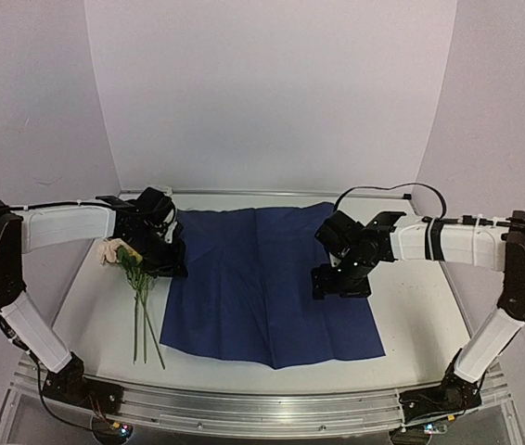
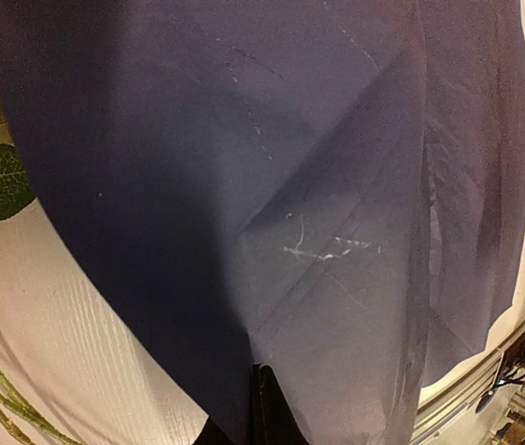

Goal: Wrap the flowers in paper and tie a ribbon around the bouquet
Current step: Unfold the folded wrapping paper from the folded wrapping paper.

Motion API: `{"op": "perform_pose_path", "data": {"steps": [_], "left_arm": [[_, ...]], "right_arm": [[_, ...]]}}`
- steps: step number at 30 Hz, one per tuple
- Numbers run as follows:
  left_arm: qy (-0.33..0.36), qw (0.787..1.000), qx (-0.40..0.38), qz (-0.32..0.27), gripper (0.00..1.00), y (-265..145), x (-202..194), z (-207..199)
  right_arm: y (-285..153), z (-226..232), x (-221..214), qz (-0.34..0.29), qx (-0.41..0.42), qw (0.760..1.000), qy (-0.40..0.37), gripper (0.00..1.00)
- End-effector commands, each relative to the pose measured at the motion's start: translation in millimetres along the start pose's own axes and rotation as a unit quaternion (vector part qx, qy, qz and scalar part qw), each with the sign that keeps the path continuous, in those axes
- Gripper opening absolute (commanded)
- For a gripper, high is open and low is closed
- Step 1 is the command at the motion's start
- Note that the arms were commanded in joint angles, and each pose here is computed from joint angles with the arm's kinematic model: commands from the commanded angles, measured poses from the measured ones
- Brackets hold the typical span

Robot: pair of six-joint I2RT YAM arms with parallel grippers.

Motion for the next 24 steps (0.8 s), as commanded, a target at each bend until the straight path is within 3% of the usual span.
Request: {"op": "perform_pose_path", "data": {"steps": [1, 16, 21, 24], "left_arm": [[0.01, 1.0, -0.008, 0.019, 0.05, 12, -3, 1], [0.044, 0.996, -0.027, 0.067, 0.06, 42, -34, -26], [0.032, 0.996, -0.042, 0.074, 0.17, 45, -42, -28], [0.043, 0.994, -0.054, 0.082, 0.16, 46, -50, -35]], "right_arm": [[12, -18, 4, -0.013, -0.037, 0.998, 0.044, 0.78], [35, -65, -10, 0.02, -0.11, 0.991, 0.077, 0.66], [49, -75, -19, 0.037, -0.138, 0.987, 0.075, 0.59], [52, -82, -19, 0.038, -0.156, 0.984, 0.077, 0.57]]}}
Point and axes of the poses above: each gripper's point midway between its finger pads, its own y axis out along the fingers, its own z axis along the line the jaws close on, x = y × z, the point moved 2 cm from there along -y, back along the fingers, and after that the axes turned 2 degrees about y, right-handed, at the moved point
